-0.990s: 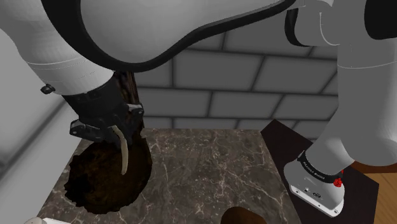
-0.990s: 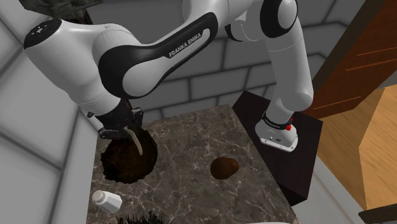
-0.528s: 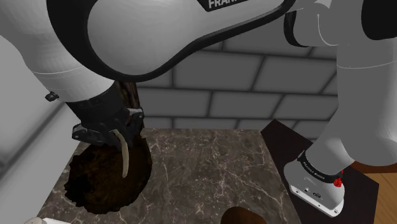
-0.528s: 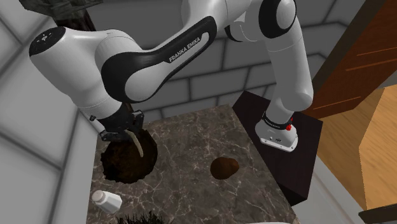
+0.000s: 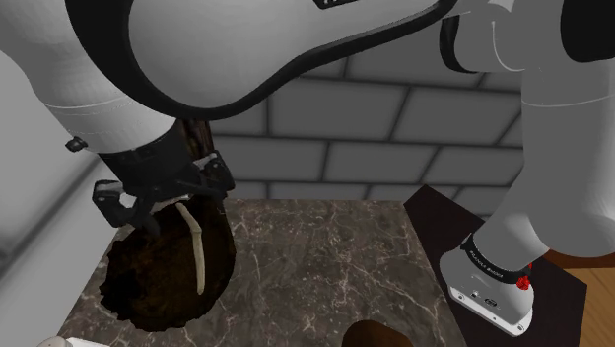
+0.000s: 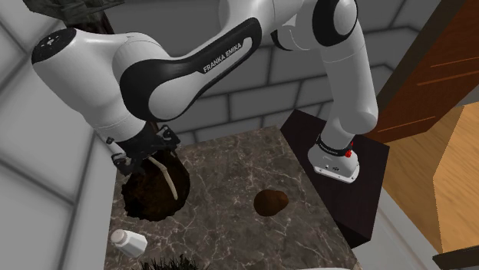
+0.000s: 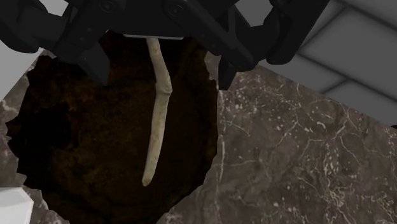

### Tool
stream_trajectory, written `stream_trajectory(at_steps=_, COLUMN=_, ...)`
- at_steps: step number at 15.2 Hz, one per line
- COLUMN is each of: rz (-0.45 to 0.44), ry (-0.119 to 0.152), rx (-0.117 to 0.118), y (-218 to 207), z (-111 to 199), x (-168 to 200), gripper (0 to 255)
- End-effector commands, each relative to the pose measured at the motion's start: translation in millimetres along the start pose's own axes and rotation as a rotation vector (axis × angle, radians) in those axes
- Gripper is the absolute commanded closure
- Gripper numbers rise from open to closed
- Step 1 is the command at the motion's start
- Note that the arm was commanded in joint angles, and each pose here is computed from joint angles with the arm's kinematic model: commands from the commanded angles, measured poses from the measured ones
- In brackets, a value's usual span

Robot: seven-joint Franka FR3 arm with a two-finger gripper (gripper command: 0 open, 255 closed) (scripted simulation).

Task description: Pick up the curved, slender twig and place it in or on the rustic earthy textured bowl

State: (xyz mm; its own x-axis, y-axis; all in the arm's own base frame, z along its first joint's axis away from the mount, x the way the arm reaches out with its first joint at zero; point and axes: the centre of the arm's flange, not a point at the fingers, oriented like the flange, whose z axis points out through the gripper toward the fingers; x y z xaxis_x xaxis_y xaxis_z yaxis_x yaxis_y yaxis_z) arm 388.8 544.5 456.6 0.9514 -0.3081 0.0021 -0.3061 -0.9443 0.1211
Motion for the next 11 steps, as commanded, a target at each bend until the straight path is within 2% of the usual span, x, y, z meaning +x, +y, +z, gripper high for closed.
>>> stream_trajectory(at_steps=1, rz=0.000, ry=0.000, rx=0.000, y=0, z=-21, x=-1, gripper=0)
stream_trajectory(at_steps=3, rz=0.000, ry=0.000, rx=0.000, y=0, z=-45, x=-1, gripper=0)
stream_trajectory(at_steps=11, rz=0.000, ry=0.000, rx=0.000, y=0, z=-45, x=-1, gripper=0)
